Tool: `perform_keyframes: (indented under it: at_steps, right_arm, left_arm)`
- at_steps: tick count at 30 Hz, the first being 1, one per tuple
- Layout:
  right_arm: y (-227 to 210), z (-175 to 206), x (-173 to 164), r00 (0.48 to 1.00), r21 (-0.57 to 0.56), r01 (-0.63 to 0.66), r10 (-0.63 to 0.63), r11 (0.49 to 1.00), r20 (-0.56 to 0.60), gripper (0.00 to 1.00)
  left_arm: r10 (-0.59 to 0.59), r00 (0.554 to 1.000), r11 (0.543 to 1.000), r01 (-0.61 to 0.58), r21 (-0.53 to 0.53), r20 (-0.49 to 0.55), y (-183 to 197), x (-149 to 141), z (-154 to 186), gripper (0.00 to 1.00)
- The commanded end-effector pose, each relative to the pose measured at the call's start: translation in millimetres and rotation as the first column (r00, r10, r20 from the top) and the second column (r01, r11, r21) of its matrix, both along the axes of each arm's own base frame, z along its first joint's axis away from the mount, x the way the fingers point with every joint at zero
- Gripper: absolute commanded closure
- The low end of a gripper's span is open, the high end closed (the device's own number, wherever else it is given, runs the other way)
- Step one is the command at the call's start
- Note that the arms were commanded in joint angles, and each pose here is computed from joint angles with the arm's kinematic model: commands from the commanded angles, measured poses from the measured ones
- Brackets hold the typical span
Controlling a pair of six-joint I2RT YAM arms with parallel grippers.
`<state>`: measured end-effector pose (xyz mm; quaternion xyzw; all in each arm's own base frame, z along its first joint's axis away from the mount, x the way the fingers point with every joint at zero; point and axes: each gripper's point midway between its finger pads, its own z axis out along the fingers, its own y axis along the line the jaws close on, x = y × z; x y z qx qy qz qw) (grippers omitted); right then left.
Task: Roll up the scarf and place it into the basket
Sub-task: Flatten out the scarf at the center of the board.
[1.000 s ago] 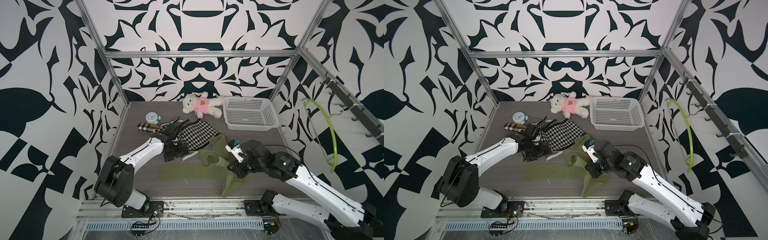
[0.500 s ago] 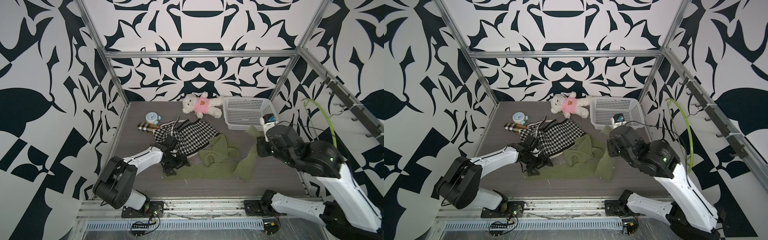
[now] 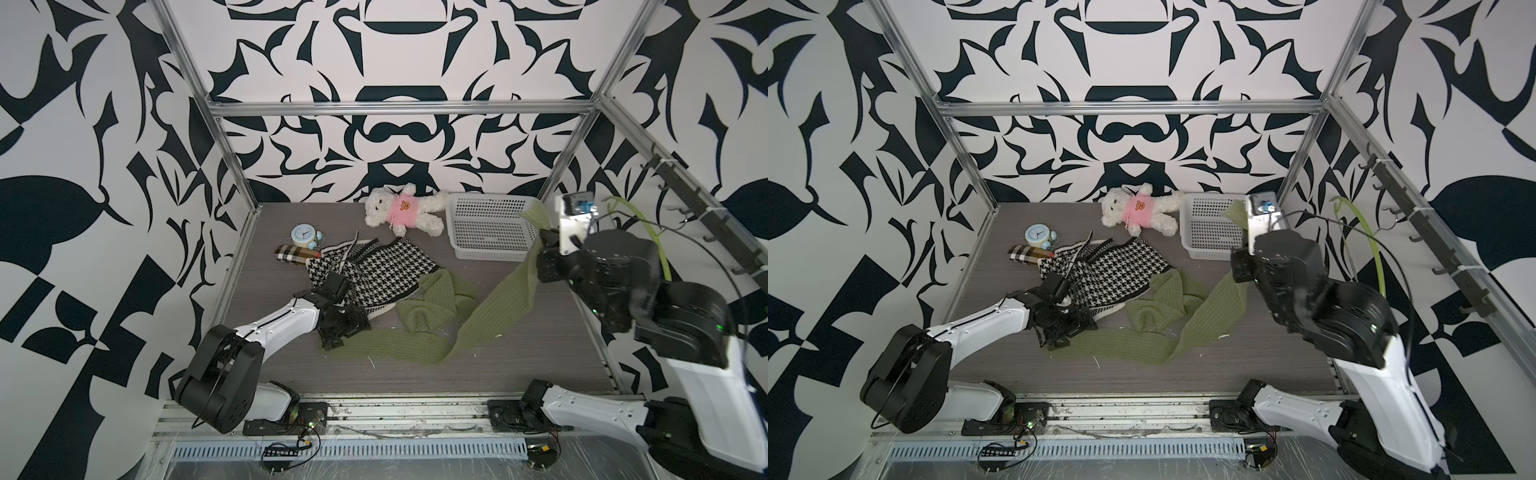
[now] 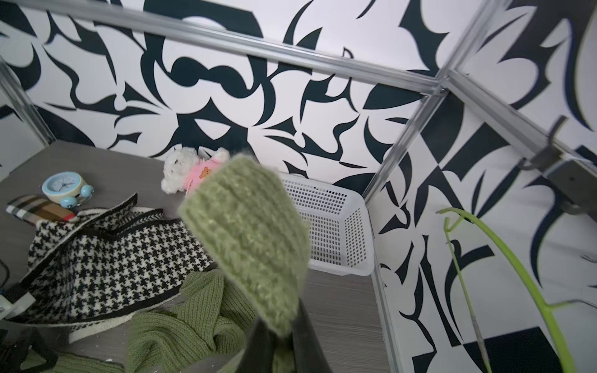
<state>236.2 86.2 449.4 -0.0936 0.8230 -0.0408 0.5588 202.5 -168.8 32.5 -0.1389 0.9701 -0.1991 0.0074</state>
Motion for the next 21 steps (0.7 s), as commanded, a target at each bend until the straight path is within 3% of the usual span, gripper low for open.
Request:
perform_keyframes:
  at_steps: [1, 5, 8, 18, 21]
  right_arm:
    - [25.0, -22.5, 19.2, 0.998, -0.053, -0.037, 0.035, 0.998, -0.050, 0.87]
    - [22.4, -44.8, 24.8, 0.995, -0.054, -0.018, 0.013, 0.998, -0.095, 0.87]
    - [13.6, -58.9, 26.5, 0.992, -0.042, 0.005, -0.010, 0.999, -0.123, 0.87]
    - [-55.4, -63.2, 19.8, 0.961, -0.082, 0.237, -0.246, 0.968, -0.124, 0.88]
    - [-58.8, -64.1, 18.7, 0.961, -0.092, 0.238, -0.248, 0.967, -0.125, 0.88]
  left_arm:
    - [-0.044, 0.998, 0.990, 0.050, 0.130, -0.043, 30.1, -20.7, -6.3, 0.01]
    - [-0.023, 0.998, 0.979, 0.012, 0.204, 0.052, 50.5, -19.5, 34.7, 0.01]
    - [0.004, 0.999, 0.978, -0.014, 0.210, 0.051, 56.2, -26.7, 44.6, 0.01]
    - [0.099, 0.990, 0.957, -0.067, 0.281, -0.103, 71.0, -56.4, 5.4, 0.01]
    - [0.120, 0.987, 0.941, -0.080, 0.329, -0.104, 77.8, -53.6, -5.7, 0.10]
